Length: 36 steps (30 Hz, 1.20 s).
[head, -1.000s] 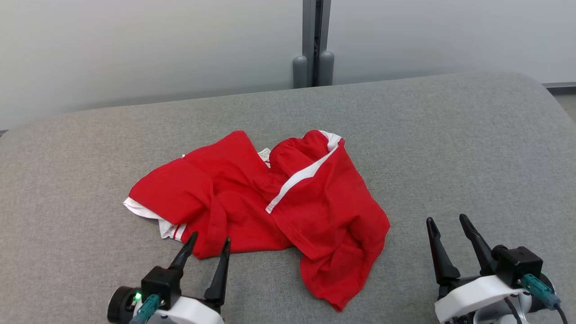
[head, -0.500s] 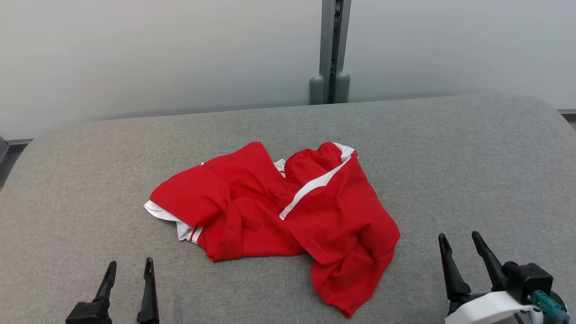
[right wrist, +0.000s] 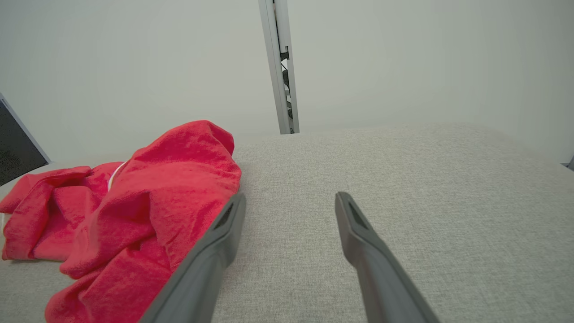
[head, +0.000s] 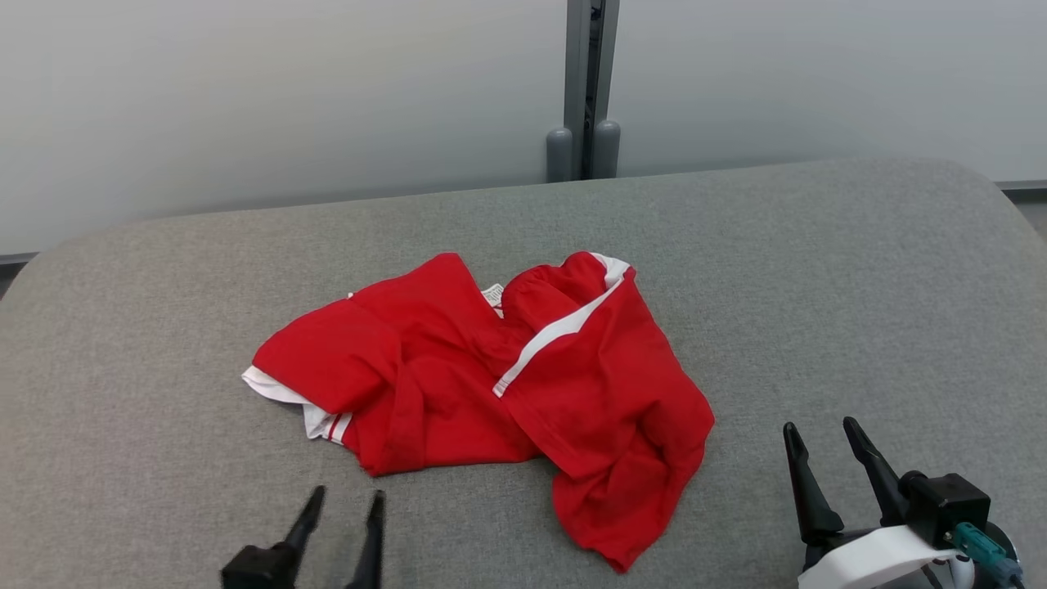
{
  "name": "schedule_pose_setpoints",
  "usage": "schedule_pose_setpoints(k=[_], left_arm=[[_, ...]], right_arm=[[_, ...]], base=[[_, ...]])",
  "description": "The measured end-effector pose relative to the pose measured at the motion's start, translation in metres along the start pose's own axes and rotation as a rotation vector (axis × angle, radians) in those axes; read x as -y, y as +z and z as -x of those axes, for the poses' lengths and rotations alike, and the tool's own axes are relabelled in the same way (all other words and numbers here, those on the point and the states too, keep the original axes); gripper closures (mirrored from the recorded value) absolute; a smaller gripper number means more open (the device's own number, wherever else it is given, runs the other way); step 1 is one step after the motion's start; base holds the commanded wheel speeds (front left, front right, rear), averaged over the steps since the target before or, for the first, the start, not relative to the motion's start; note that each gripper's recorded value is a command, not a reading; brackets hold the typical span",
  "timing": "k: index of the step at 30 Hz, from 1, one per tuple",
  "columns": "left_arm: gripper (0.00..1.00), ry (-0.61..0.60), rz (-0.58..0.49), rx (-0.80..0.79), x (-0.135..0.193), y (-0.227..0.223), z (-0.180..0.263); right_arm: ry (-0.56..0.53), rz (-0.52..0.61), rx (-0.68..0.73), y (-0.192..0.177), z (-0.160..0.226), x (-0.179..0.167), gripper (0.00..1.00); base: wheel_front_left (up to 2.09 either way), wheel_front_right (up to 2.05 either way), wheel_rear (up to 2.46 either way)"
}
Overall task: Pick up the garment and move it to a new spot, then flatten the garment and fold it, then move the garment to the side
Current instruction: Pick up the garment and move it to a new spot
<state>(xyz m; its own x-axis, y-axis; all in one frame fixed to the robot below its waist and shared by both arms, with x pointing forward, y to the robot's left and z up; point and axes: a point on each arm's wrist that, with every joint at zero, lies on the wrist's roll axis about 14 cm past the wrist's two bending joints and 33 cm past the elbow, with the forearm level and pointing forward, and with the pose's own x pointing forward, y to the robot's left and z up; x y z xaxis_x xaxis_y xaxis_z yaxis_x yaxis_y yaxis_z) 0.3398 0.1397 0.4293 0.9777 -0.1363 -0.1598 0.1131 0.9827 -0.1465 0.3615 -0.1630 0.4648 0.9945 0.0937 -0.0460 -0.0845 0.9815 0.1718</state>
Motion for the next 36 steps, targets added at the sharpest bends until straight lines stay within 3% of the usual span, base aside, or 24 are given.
schedule_pose_setpoints(k=[5, 9, 15, 21, 30, 32, 33, 34, 36], left_arm=[[0.00, -0.210, 0.039, -0.062, 0.061, -0.015, -0.017], [0.00, -0.304, 0.036, -0.075, 0.089, -0.016, -0.036], [0.00, -0.234, -0.053, -0.035, 0.079, -0.004, -0.078], [0.00, -0.074, -0.085, 0.000, 0.035, 0.008, -0.108], [0.00, -0.101, -0.093, -0.225, 0.026, -0.054, -0.116], [0.35, -0.104, -0.086, -0.284, 0.027, -0.062, -0.121], [0.83, -0.111, -0.091, -0.305, 0.028, -0.065, -0.123], [1.00, -0.112, -0.096, -0.335, 0.028, -0.069, -0.124], [1.00, -0.125, -0.100, -0.371, 0.029, -0.070, -0.128]], right_arm=[[-0.007, 0.001, -0.019, -0.006, -0.005, 0.003, 0.00], [-0.025, 0.001, -0.040, -0.012, -0.009, 0.009, 0.00], [-0.071, 0.005, -0.066, -0.020, -0.012, 0.026, 0.00], [-0.092, 0.003, -0.090, -0.028, -0.014, 0.033, 0.00], [-0.077, -0.008, -0.109, -0.034, -0.024, 0.029, 0.00], [-0.072, -0.010, -0.107, -0.034, -0.026, 0.028, 0.00], [-0.071, -0.014, -0.108, -0.034, -0.026, 0.028, 0.00], [-0.071, -0.015, -0.111, -0.035, -0.026, 0.027, 0.00], [-0.070, -0.020, -0.110, -0.035, -0.025, 0.027, 0.00]], base=[[0.00, 0.00, 0.00], [0.00, 0.00, 0.00], [0.00, 0.00, 0.00], [0.00, 0.00, 0.00], [0.00, 0.00, 0.00], [0.00, 0.00, 0.00], [0.00, 0.00, 0.00], [0.00, 0.00, 0.00], [0.00, 0.00, 0.00]])
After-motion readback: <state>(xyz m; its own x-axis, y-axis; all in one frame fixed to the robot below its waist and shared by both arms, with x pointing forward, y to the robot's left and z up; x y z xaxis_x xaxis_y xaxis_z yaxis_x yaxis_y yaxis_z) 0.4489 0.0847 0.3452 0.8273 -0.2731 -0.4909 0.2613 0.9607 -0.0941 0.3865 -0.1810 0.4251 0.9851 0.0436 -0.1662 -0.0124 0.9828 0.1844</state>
